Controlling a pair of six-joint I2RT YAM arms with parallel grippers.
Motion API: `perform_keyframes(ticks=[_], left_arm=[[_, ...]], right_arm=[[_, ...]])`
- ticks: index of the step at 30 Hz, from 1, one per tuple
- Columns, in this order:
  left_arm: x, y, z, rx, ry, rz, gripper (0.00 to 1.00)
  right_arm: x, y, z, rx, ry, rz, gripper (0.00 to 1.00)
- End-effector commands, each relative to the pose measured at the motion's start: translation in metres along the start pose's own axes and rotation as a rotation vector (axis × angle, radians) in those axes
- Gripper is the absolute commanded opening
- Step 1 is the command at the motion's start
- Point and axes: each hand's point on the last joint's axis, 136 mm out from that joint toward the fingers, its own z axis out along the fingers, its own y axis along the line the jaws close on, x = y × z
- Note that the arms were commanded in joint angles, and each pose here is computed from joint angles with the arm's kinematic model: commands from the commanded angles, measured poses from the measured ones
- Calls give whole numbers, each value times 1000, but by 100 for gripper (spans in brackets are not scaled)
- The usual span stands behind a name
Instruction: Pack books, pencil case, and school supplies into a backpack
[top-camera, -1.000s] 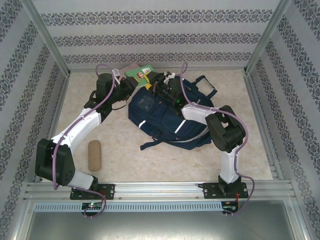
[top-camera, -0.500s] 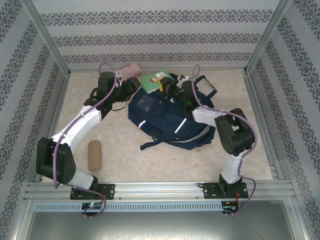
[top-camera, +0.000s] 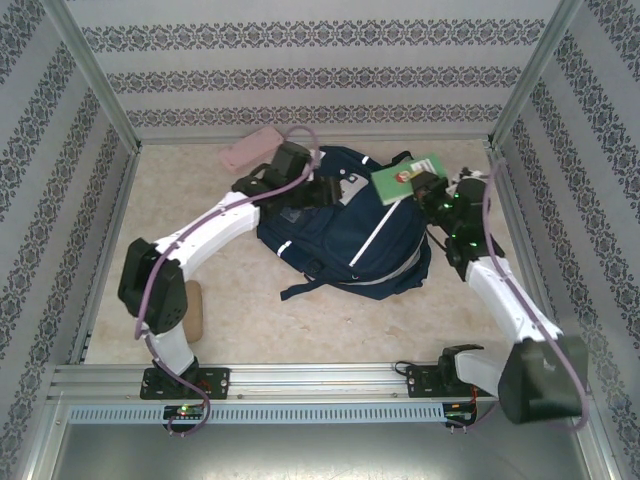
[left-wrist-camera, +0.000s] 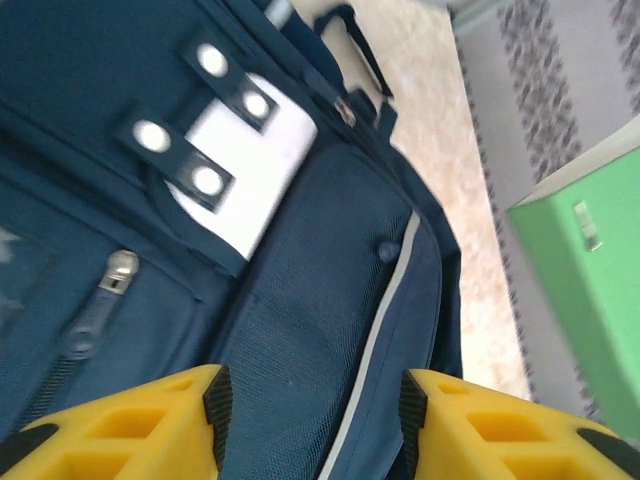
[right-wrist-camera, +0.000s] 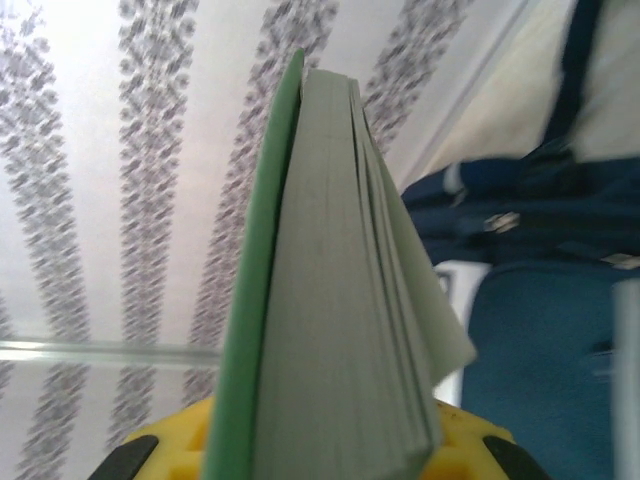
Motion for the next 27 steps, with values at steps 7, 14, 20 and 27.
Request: perform_keyframes(ticks=[7, 14, 20, 27], left_arm=[[78, -43, 61, -134, 189, 393, 49], [117, -59, 93, -198, 255, 566, 50], [133, -55, 111, -303, 280, 682, 52], [135, -38, 124, -401, 282, 728, 49]], right_arm=[[-10, -74, -75, 275, -65, -88, 0], [-9, -76, -93, 341, -70, -149, 0], [-7, -72, -101, 364, -70, -197, 0], [-5, -70, -105, 366, -69, -208, 0]])
